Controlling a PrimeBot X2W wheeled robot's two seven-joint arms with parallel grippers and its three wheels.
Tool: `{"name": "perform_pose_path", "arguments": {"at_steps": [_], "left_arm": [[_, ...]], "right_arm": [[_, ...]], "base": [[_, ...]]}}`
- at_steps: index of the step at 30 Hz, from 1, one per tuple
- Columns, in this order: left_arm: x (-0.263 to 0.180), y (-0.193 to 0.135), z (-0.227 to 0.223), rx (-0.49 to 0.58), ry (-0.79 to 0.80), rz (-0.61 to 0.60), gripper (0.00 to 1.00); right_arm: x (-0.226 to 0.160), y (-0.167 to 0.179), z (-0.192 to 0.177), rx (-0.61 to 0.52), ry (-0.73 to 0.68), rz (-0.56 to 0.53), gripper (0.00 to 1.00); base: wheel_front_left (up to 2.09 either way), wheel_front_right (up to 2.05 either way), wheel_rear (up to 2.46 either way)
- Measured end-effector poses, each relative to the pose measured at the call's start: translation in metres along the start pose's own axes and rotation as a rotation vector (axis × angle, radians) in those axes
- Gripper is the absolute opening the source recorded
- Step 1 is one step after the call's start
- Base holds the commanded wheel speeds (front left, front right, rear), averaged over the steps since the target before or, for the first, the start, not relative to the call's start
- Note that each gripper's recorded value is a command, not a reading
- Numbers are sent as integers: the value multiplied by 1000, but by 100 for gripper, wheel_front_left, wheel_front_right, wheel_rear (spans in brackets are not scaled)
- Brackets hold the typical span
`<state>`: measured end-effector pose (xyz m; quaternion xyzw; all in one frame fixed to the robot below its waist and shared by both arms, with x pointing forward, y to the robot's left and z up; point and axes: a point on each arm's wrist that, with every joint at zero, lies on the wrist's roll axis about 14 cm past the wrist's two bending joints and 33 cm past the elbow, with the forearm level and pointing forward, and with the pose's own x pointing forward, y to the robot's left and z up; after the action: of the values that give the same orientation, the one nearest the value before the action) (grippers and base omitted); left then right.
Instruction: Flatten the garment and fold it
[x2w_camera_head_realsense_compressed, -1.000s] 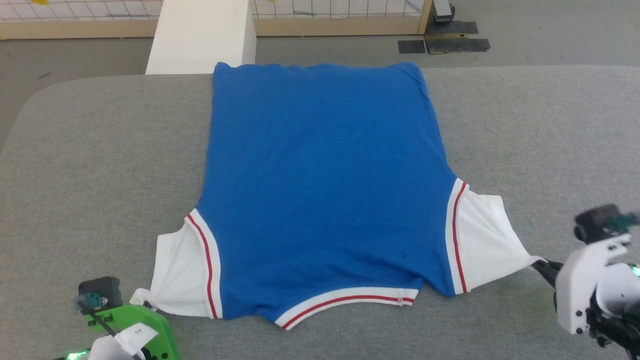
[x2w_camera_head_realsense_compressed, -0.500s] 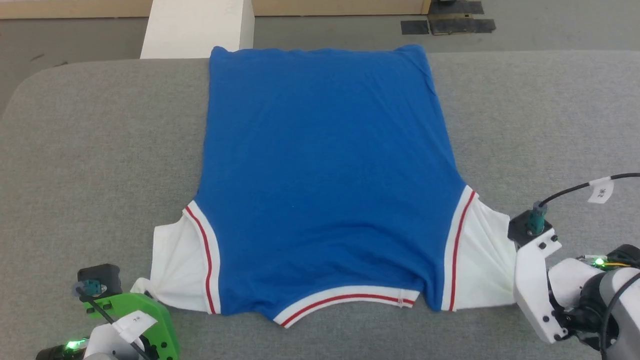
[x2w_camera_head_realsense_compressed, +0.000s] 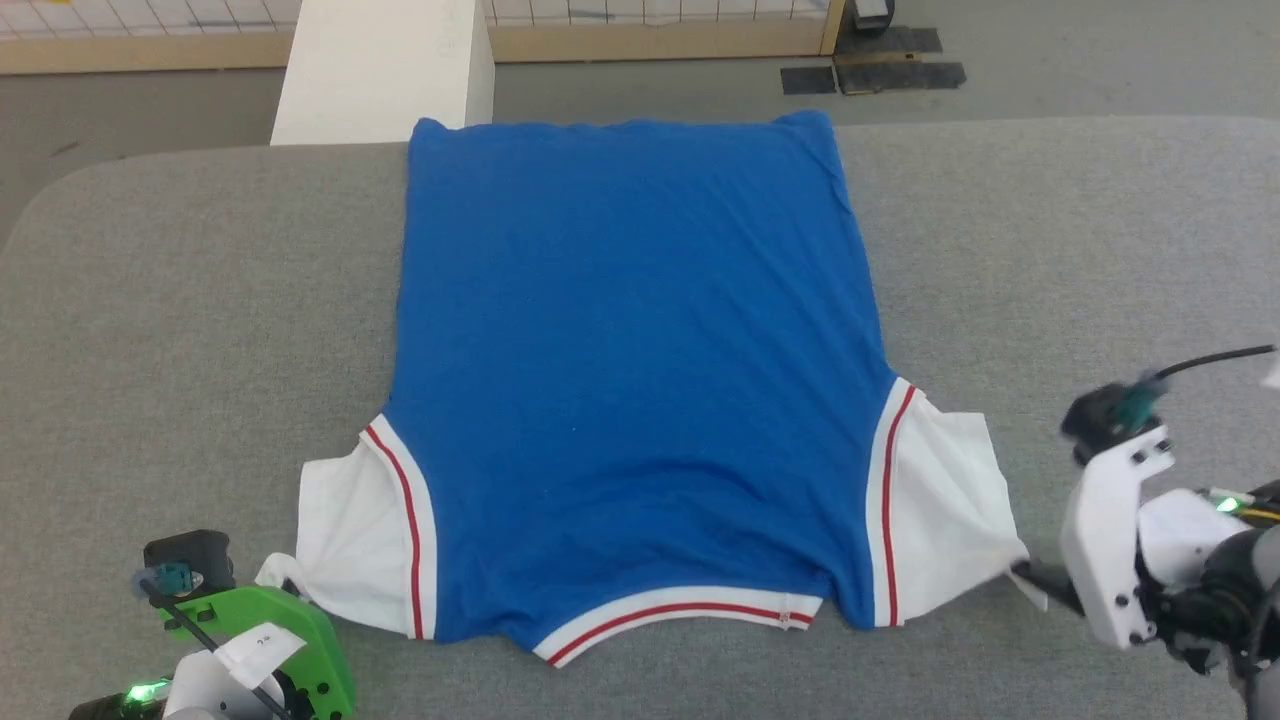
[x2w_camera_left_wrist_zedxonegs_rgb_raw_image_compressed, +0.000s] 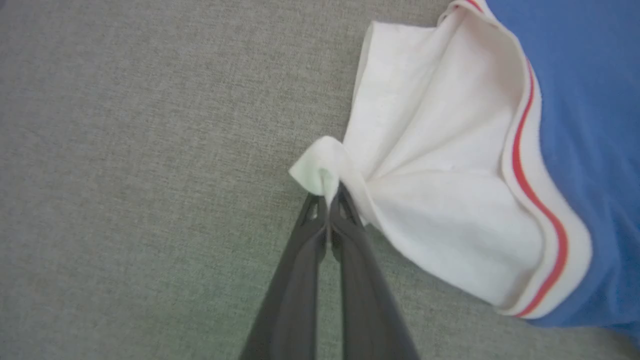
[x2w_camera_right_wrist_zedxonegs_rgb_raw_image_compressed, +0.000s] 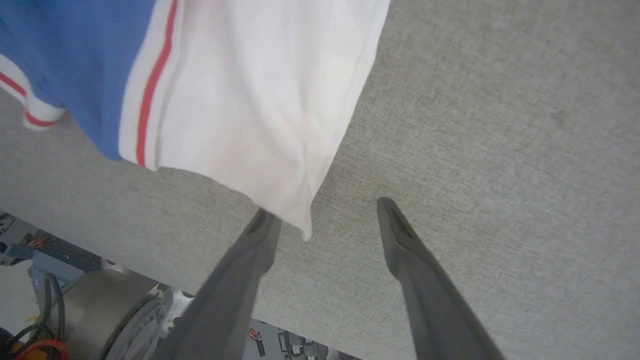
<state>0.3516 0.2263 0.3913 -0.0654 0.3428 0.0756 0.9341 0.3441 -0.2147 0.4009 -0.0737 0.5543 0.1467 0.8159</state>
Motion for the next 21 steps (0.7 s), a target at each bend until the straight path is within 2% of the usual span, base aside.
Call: {"name": "perform_pose_path", "arguments": {"at_steps": [3, 7, 9, 14, 18, 21], "left_arm": [[-3, -1, 6, -3, -22, -5, 0], [-7, -4, 12, -7, -50, -18, 0], [-8, -6, 14, -9, -57, -24, 0], [-9, -11, 18, -12, -74, -39, 0], [-9, -14, 25, -27, -103, -43, 0], [-7, -18, 32, -42, -127, -49, 0]], "right_arm": [[-15, -3, 27, 79, -174, 17, 100], [-56, -17, 79, 167, -531, -8, 100], [-74, -25, 95, 188, -672, -40, 100], [-103, -35, 121, 330, -994, -49, 100], [-91, -39, 122, 377, -1002, -52, 100], [-83, -44, 135, 379, -1000, -58, 100]], "base": [[0, 0, 0], [0, 0, 0], [0, 0, 0], [0, 0, 0], [0, 0, 0], [0, 0, 0]]}}
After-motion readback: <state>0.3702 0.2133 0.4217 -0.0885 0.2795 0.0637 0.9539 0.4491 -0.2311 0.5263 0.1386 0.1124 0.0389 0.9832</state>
